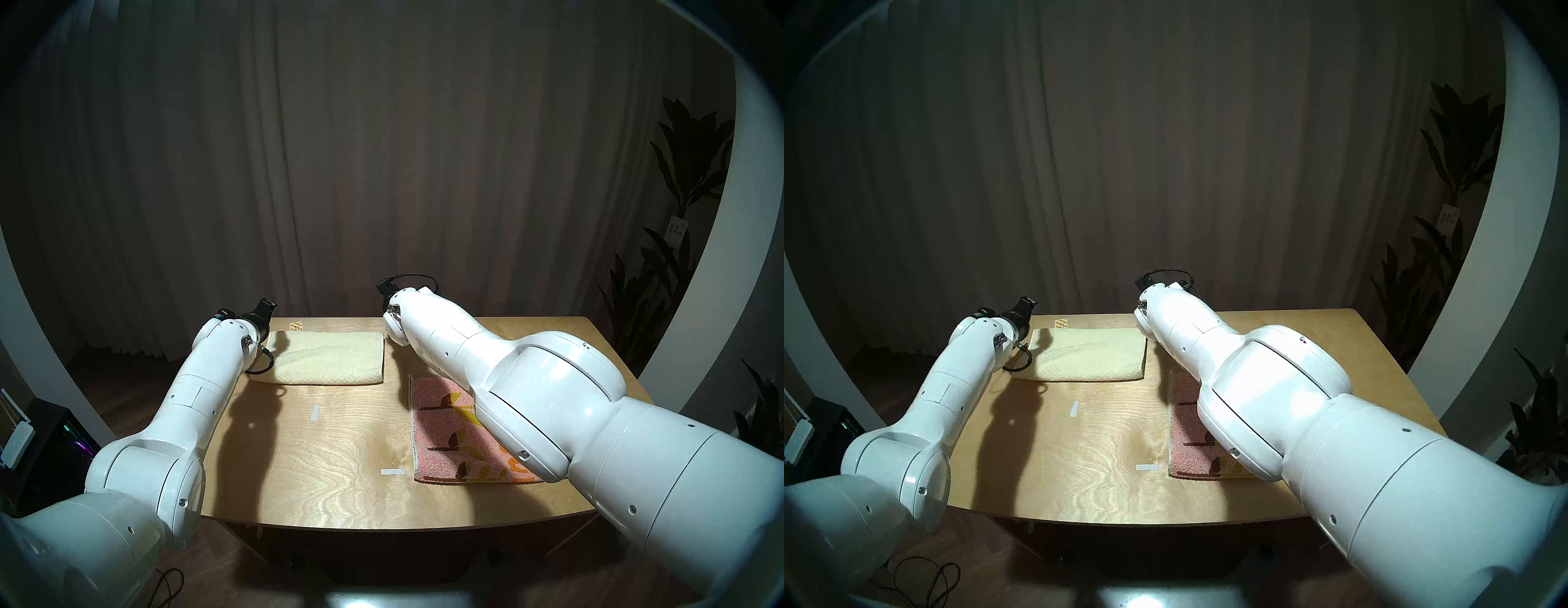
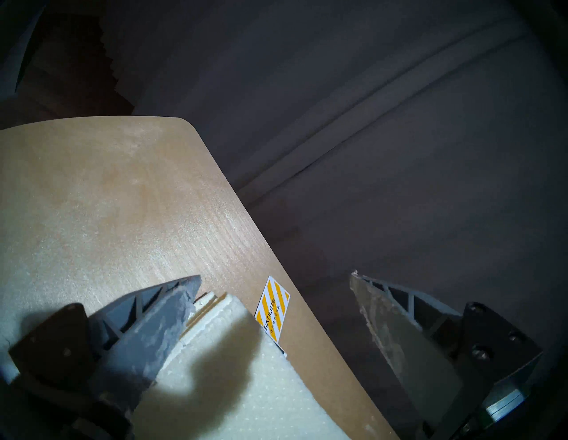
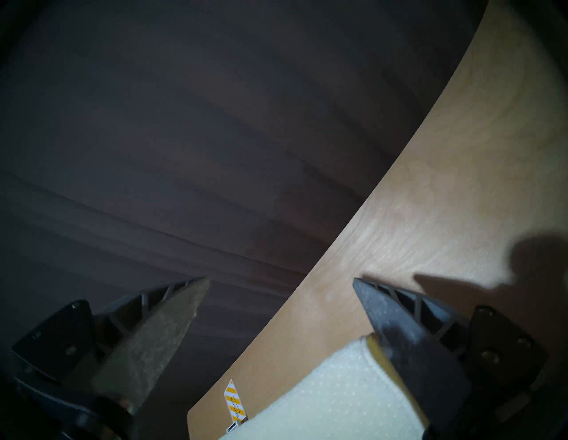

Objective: Fold each towel twice and stack them on table

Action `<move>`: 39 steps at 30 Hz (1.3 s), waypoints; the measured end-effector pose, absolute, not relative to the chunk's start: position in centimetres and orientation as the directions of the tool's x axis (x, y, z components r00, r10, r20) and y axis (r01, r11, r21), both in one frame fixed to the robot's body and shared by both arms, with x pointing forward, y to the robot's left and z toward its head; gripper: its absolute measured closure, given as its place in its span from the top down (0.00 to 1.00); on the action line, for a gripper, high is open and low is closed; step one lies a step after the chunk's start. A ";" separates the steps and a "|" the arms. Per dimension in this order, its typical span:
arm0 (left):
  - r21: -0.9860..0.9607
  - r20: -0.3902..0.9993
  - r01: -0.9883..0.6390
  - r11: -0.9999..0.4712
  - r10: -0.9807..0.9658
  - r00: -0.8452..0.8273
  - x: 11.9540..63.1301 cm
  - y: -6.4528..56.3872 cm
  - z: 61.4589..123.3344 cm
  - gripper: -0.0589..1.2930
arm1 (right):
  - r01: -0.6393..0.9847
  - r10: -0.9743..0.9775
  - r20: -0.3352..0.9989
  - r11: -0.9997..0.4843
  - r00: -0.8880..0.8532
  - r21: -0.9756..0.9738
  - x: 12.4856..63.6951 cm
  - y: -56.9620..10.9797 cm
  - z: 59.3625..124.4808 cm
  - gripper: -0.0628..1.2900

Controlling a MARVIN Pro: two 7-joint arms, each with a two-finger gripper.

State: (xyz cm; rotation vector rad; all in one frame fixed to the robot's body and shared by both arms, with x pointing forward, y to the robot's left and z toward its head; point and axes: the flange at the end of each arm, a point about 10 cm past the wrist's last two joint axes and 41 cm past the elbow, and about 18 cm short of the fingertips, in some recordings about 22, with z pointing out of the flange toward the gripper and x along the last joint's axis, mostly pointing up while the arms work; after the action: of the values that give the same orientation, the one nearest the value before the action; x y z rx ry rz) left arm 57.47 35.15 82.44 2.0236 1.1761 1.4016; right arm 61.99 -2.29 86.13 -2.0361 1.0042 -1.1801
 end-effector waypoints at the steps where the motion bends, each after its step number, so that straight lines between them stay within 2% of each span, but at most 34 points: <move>1: 0.718 0.567 0.402 -0.569 0.812 0.139 57.4 35.1 82.4 0.94 | -0.318 -0.821 0.471 -0.563 0.324 -0.763 62.0 -2.7 85.9 0.94; 21: 0.648 0.687 0.324 -0.689 0.713 0.143 56.2 34.3 82.7 0.94 | -0.257 -0.699 0.647 -0.714 0.305 -0.651 61.8 -6.4 83.3 0.94; 39: 0.552 0.770 0.293 -0.781 0.612 0.182 53.6 33.8 80.2 0.94 | -0.169 -0.562 0.779 -0.827 0.277 -0.537 61.8 -8.9 82.4 0.94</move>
State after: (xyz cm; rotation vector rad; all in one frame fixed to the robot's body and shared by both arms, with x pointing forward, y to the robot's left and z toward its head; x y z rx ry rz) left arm 53.58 33.80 80.16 2.1816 0.8638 1.6324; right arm 61.82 -8.92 82.37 -2.2045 0.6634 -1.5657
